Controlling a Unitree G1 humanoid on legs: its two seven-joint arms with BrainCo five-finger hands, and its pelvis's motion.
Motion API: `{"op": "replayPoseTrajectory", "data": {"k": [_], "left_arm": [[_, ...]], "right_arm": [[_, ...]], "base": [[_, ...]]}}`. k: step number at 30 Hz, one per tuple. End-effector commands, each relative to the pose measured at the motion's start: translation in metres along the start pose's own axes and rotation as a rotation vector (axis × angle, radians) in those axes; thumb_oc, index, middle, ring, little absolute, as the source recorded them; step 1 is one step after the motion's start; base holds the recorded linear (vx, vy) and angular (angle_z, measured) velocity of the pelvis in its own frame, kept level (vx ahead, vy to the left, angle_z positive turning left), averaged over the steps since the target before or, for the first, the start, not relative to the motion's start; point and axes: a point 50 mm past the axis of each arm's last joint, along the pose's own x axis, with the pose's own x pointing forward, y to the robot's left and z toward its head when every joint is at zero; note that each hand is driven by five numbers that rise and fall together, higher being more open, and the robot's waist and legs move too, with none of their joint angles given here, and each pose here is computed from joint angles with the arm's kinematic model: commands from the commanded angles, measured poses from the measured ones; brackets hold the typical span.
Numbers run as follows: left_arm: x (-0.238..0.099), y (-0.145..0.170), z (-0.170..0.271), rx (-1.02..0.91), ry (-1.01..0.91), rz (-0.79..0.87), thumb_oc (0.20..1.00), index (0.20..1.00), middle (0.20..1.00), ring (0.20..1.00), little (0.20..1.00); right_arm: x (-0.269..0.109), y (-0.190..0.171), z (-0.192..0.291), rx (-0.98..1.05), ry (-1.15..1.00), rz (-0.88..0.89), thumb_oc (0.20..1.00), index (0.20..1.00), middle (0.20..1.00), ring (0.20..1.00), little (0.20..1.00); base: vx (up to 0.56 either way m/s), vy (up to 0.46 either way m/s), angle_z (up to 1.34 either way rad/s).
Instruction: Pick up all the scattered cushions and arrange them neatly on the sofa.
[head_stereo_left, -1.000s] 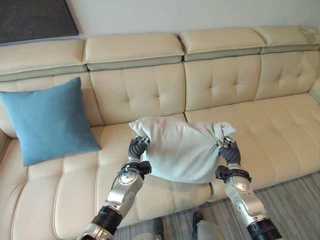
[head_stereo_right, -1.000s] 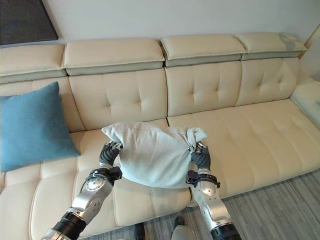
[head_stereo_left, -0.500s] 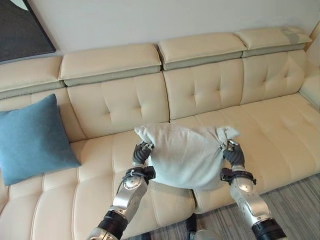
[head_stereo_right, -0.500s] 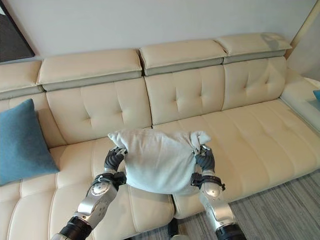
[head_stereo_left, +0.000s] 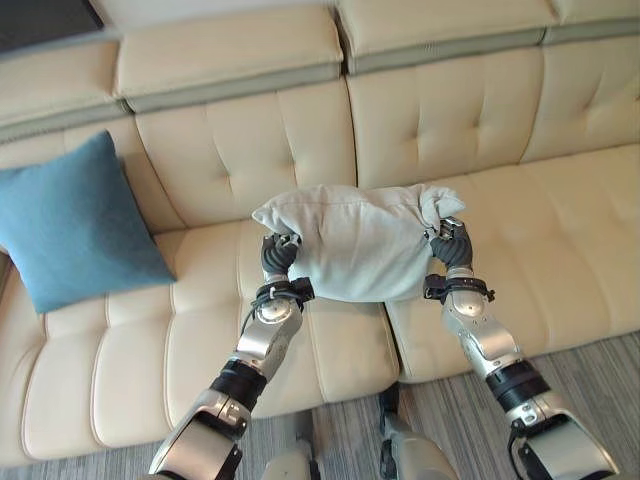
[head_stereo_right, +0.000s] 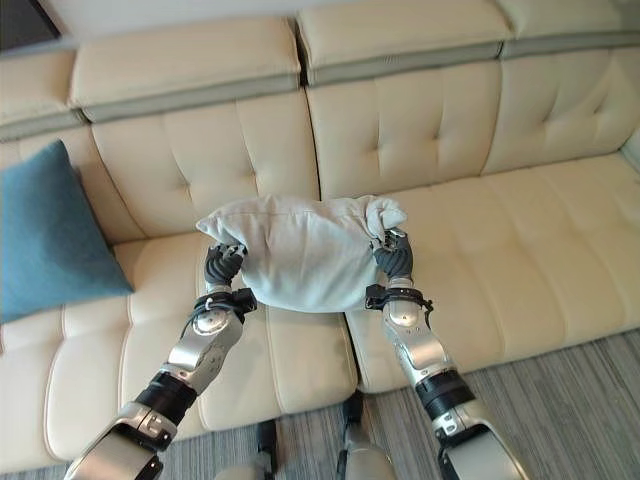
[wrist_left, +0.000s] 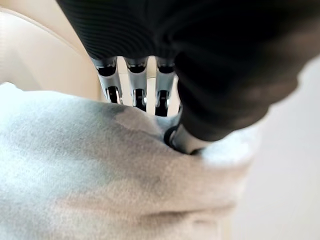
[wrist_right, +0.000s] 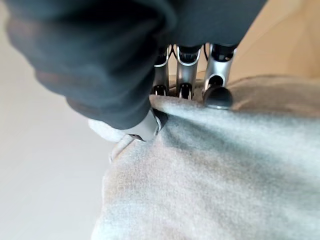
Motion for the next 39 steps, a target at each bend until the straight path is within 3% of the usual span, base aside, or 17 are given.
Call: {"op": "replayPoseTrajectory", "data": {"k": [1, 6, 7, 10, 11, 13, 14, 18, 21, 22, 23, 29, 32, 39], "left_arm": [[0.005, -0.069, 0.047, 0.002, -0.180, -0.226, 0.200, 0.200, 0.200, 0.200, 0.200], [0.029, -0.071, 0.051, 0.092, -0.134, -0.156, 0.222, 0.222, 0.222, 0.222, 0.222], [0.044, -0.059, 0.057, 0.125, -0.115, -0.113, 1.000, 1.000, 1.000, 1.000, 1.000], [0.061, -0.043, 0.072, 0.097, -0.098, -0.060, 1.000, 1.000, 1.000, 1.000, 1.000], [0.081, -0.008, 0.088, 0.032, -0.056, 0.042, 1.000, 1.000, 1.000, 1.000, 1.000], [0.089, 0.045, 0.078, 0.014, 0.030, 0.165, 1.000, 1.000, 1.000, 1.000, 1.000], [0.089, 0.045, 0.078, 0.016, 0.031, 0.164, 1.000, 1.000, 1.000, 1.000, 1.000], [0.071, 0.138, 0.029, 0.214, 0.219, 0.256, 1.000, 1.000, 1.000, 1.000, 1.000], [0.043, 0.182, -0.009, 0.228, 0.349, 0.301, 1.000, 1.000, 1.000, 1.000, 1.000], [0.043, 0.182, -0.011, 0.229, 0.352, 0.300, 1.000, 1.000, 1.000, 1.000, 1.000], [0.022, 0.203, -0.031, 0.197, 0.403, 0.330, 1.000, 1.000, 1.000, 1.000, 1.000], [-0.031, 0.224, -0.078, 0.155, 0.491, 0.338, 1.000, 1.000, 1.000, 1.000, 1.000], [-0.081, 0.243, -0.107, 0.182, 0.580, 0.375, 1.000, 1.000, 1.000, 1.000, 1.000], [-0.129, 0.254, -0.142, 0.307, 0.794, 0.395, 1.000, 1.000, 1.000, 1.000, 1.000]], "right_arm": [[0.028, 0.028, 0.075, 0.043, -0.262, 0.060, 0.200, 0.200, 0.200, 0.200, 0.200], [0.061, 0.009, 0.077, -0.048, -0.173, -0.082, 0.200, 0.200, 0.200, 0.200, 0.200], [0.076, -0.009, 0.073, -0.177, -0.104, -0.113, 1.000, 1.000, 1.000, 1.000, 1.000], [0.089, -0.029, 0.077, -0.264, -0.027, -0.152, 1.000, 1.000, 1.000, 1.000, 1.000], [0.091, -0.053, 0.056, -0.188, 0.143, -0.245, 1.000, 1.000, 1.000, 1.000, 1.000], [0.077, -0.087, 0.018, -0.044, 0.314, -0.373, 1.000, 1.000, 1.000, 1.000, 1.000], [0.077, -0.087, 0.016, -0.042, 0.316, -0.372, 1.000, 1.000, 1.000, 1.000, 1.000], [0.026, -0.164, -0.050, -0.002, 0.557, -0.510, 1.000, 1.000, 1.000, 1.000, 1.000], [-0.017, -0.191, -0.091, -0.007, 0.691, -0.550, 1.000, 1.000, 1.000, 1.000, 1.000], [-0.019, -0.191, -0.092, -0.008, 0.694, -0.549, 1.000, 1.000, 1.000, 1.000, 1.000], [-0.045, -0.198, -0.114, -0.046, 0.767, -0.530, 1.000, 1.000, 1.000, 1.000, 1.000], [-0.101, -0.196, -0.153, -0.069, 0.862, -0.453, 1.000, 1.000, 1.000, 1.000, 1.000], [-0.135, -0.178, -0.172, -0.070, 0.890, -0.377, 1.000, 1.000, 1.000, 1.000, 1.000], [-0.163, -0.158, -0.189, -0.158, 0.967, -0.267, 1.000, 1.000, 1.000, 1.000, 1.000]], "base": [[0.00, 0.000, 0.00], [-0.01, -0.018, 0.03], [0.00, 0.000, 0.00], [0.00, -0.009, -0.04], [0.04, -0.013, -0.01], [0.07, -0.003, -0.06], [0.08, 0.002, -0.09], [0.06, 0.004, 0.01], [0.04, 0.026, 0.03], [0.04, 0.029, -0.03], [0.03, 0.033, -0.01], [0.00, 0.048, 0.05], [-0.05, 0.074, 0.00], [-0.07, 0.079, 0.04]]}}
